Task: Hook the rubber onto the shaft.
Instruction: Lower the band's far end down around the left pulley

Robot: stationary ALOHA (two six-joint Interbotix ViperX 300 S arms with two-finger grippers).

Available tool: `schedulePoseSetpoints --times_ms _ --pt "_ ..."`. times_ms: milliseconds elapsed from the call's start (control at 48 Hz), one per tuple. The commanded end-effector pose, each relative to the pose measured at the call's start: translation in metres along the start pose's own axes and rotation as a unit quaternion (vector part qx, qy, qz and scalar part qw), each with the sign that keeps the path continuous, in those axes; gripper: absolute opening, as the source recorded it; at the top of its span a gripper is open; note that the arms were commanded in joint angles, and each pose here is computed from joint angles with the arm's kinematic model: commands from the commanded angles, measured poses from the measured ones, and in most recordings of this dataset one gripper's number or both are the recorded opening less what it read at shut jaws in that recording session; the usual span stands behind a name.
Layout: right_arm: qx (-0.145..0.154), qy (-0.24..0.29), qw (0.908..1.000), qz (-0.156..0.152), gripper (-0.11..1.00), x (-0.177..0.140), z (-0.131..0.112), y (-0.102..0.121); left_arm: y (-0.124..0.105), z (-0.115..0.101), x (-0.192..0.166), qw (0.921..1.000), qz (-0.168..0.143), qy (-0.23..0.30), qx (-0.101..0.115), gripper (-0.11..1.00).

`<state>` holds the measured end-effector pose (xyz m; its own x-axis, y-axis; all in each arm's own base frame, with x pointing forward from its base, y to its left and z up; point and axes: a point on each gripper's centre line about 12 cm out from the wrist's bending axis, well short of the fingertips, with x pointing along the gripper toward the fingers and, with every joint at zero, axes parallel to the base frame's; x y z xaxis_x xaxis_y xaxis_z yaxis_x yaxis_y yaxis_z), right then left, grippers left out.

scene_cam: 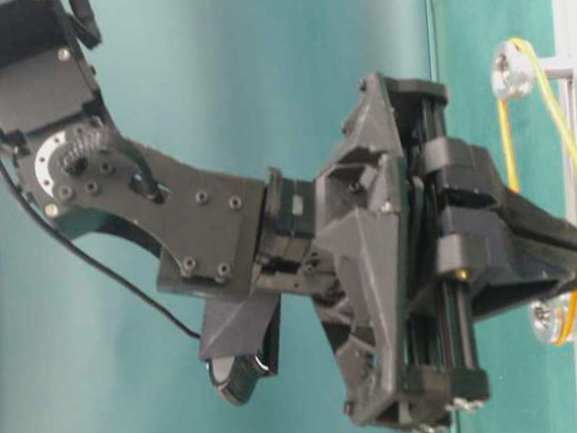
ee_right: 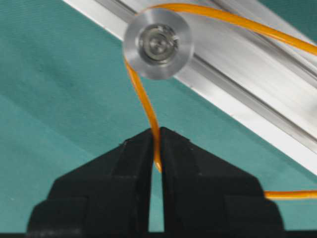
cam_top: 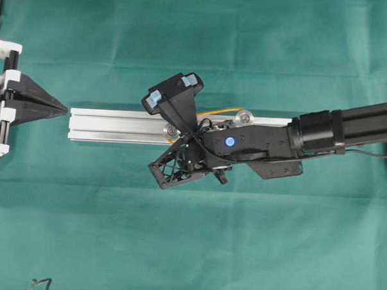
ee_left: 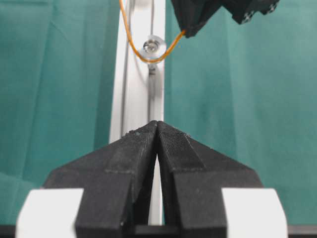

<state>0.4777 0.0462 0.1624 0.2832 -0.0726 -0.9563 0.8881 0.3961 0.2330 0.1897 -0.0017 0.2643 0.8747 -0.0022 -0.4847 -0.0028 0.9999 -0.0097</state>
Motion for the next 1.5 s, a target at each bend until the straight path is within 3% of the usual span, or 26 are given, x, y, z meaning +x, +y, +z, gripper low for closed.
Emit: schedulePoseSetpoints --times_ms 0,354,1063,1188,1376,1480 --pt "-0.002 -0.007 0.9996 0.027 0.06 -0.025 -0.001 0.005 0.000 0.011 -0.002 0.9999 0.000 -0.013 0.001 0.00" --pt "-0.004 -0.005 0.9998 0.018 0.06 -0.026 -0.004 -0.007 0.000 0.011 -0.003 0.9999 0.000 -0.014 0.001 0.00" --pt "-0.015 -0.015 0.9996 0.018 0.08 -0.026 -0.002 -0.007 0.000 0.011 -0.002 0.9999 0.000 -0.013 0.001 0.00" --pt "-0.015 -0.016 0.9996 0.018 0.26 -0.026 -0.002 -0.007 0.000 0.011 -0.002 0.9999 0.000 -0.012 0.001 0.00" --pt "-0.017 -0.017 0.9996 0.018 0.76 -0.026 -0.001 -0.007 0.000 0.011 -0.002 0.9999 0.000 -0.012 0.001 0.00" --pt "-0.019 -0.019 0.9995 0.018 0.81 -0.026 -0.001 -0.007 0.000 0.011 -0.002 0.9999 0.000 -0.013 0.001 0.00"
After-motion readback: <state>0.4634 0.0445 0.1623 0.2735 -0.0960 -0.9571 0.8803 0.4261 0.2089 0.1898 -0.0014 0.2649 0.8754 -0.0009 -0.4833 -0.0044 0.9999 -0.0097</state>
